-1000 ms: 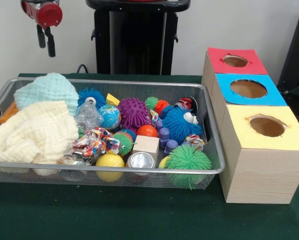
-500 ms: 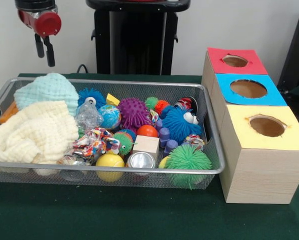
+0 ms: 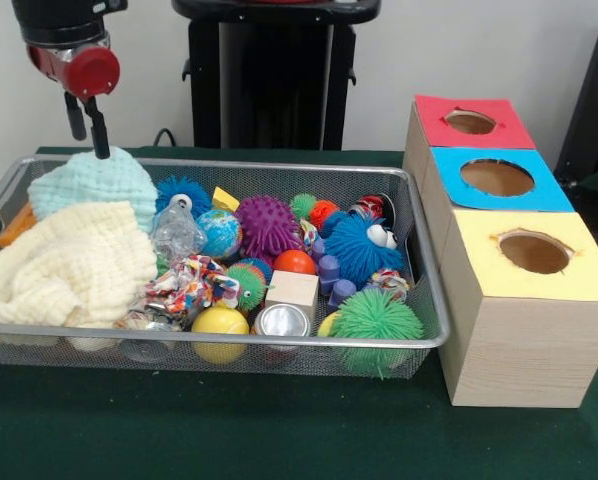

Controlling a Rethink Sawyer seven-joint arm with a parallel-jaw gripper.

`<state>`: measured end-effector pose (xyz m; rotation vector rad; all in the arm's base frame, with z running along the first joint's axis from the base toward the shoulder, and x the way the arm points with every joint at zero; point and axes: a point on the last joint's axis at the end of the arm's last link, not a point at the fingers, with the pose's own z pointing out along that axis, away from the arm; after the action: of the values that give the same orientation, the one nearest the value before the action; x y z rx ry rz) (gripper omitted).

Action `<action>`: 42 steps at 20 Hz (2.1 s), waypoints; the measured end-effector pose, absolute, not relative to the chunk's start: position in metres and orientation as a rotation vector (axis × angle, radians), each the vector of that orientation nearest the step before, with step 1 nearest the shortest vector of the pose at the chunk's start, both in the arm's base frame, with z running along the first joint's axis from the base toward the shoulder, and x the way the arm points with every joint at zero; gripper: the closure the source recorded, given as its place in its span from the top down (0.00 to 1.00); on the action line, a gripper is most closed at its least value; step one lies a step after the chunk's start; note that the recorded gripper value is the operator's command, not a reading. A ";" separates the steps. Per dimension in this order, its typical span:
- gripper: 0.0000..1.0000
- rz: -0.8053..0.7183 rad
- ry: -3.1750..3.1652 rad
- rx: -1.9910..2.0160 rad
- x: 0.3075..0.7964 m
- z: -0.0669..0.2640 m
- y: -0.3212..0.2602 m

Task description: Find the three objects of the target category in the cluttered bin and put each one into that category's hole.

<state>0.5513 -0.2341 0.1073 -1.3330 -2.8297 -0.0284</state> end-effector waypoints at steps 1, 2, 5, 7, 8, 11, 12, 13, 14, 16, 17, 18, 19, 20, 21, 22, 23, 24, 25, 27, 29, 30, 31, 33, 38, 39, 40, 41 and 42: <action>1.00 -0.029 -2.833 -1.325 0.554 0.107 -0.233; 1.00 -0.028 -2.837 -1.318 0.558 0.108 -0.231; 1.00 -0.026 -2.850 -1.284 0.571 0.109 -0.224; 1.00 -0.025 -2.857 -1.269 0.579 0.109 -0.221; 1.00 -0.024 -2.865 -1.254 0.587 0.108 -0.218; 1.00 -0.022 -2.888 -1.218 0.610 0.107 -0.211; 1.00 -0.021 -2.894 -1.210 0.616 0.107 -0.210; 1.00 -0.020 -2.903 -1.198 0.623 0.106 -0.207; 1.00 -0.019 -2.911 -1.190 0.630 0.106 -0.205; 1.00 -0.017 -2.921 -1.180 0.637 0.106 -0.203; 1.00 -0.016 -2.931 -1.171 0.646 0.106 -0.201; 1.00 -0.016 -2.934 -1.168 0.649 0.106 -0.201; 1.00 -0.016 -2.937 -1.166 0.652 0.105 -0.201; 1.00 -0.015 -2.940 -1.164 0.657 0.105 -0.201; 1.00 -0.015 -2.943 -1.163 0.661 0.105 -0.202; 1.00 -0.015 -2.946 -1.163 0.664 0.105 -0.203; 1.00 -0.015 -2.948 -1.163 0.667 0.105 -0.204; 1.00 -0.015 -2.951 -1.166 0.672 0.105 -0.206; 1.00 -0.015 -2.952 -1.168 0.675 0.105 -0.207; 1.00 -0.014 -2.957 -1.175 0.683 0.105 -0.212; 1.00 -0.013 -2.962 -1.179 0.686 0.105 -0.215; 1.00 -0.012 -2.964 -1.181 0.688 0.106 -0.216; 1.00 -0.011 -2.966 -1.182 0.690 0.106 -0.217; 1.00 -0.010 -2.970 -1.184 0.692 0.105 -0.218; 1.00 -0.005 -2.975 -1.174 0.700 0.087 -0.216; 1.00 -0.007 -2.974 -1.170 0.701 0.081 -0.215; 1.00 -0.008 -2.972 -1.167 0.702 0.076 -0.214; 1.00 -0.010 -2.969 -1.164 0.702 0.069 -0.213; 1.00 -0.012 -2.965 -1.160 0.702 0.062 -0.212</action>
<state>0.7019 -0.2120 0.0616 -1.1604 -2.9650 -0.0120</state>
